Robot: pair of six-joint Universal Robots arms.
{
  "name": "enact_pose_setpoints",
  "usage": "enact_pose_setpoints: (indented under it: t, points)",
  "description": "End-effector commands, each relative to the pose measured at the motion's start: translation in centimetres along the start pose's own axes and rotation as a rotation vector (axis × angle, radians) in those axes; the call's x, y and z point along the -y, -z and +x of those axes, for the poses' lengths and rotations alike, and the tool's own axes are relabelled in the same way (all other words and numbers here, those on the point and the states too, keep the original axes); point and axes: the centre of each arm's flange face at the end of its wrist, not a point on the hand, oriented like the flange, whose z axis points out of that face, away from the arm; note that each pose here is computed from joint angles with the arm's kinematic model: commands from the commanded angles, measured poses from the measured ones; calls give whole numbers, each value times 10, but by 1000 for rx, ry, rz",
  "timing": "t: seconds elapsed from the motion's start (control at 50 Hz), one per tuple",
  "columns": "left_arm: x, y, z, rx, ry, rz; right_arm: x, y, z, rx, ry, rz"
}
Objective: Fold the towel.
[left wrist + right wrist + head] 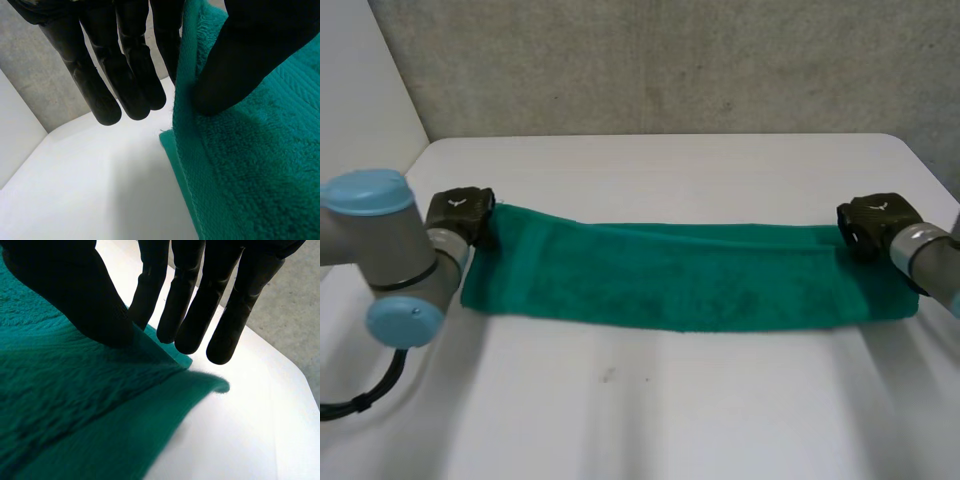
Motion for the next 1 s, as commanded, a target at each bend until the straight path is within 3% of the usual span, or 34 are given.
enact_pose_setpoints:
  t: [0.02, 0.24, 0.58, 0.66, 0.78, 0.88, 1.0]
  points:
    - [1, -24, 6, 44, -1, 78, 8, -33, -13, 18, 24, 83]
    - [11, -41, 8, 104, 10, 206, 17, -70, -12, -62, 73, 245]
    - [-1, -41, 40, 20, 8, 274, 2, -89, -8, -145, 54, 209]
    - [13, -29, 43, 3, 9, 296, 18, -72, 0, -153, -6, 197]
    - [38, -4, 34, 14, 16, 316, 50, -15, 10, -130, -74, 154]
    - [43, 21, 30, 7, 17, 299, 36, 12, -2, -81, -78, 52]
    - [36, 40, 27, -2, 12, 268, -14, 28, 1, -47, -70, -99]
